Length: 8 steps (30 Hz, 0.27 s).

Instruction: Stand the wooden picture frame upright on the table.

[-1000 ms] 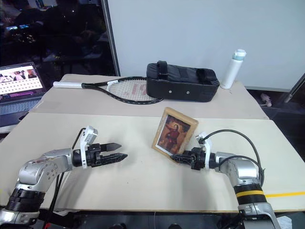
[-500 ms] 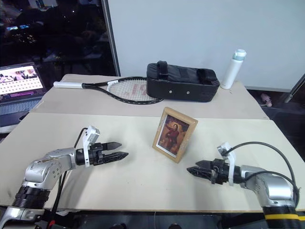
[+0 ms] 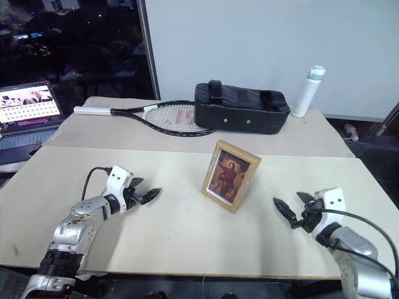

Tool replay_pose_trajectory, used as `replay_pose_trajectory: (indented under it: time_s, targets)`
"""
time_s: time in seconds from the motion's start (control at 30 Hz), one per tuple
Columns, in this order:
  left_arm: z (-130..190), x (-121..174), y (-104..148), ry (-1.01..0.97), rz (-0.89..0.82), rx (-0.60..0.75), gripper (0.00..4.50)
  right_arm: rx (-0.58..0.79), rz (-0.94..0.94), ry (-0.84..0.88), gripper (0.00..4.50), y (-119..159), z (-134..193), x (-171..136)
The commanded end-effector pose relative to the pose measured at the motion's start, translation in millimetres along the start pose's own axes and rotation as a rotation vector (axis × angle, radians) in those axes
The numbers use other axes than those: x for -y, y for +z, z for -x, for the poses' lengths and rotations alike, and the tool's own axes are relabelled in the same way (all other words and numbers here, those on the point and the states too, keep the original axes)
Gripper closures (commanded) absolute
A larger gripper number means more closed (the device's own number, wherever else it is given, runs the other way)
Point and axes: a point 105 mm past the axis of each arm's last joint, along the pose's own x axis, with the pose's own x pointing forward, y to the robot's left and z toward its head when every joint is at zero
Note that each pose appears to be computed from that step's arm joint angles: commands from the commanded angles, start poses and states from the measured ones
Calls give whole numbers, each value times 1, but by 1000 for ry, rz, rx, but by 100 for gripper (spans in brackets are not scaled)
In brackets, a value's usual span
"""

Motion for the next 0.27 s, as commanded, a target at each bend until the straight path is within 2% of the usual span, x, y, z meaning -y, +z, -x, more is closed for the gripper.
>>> replay_pose_trajectory:
  time_s: [0.03, 0.2, 0.27]
  targets:
    - [1, 2, 5, 33, -43, 37, 0, 83, 30, -68, 1, 17, -3, -2]
    - [2, 10, 2, 3, -13, 35, 0, 85, 30, -90, 1, 10, -9, -7]
    - [3, 9, 4, 12, 60, 37, 0, 79, 28, -95, 1, 8, -10, -7]
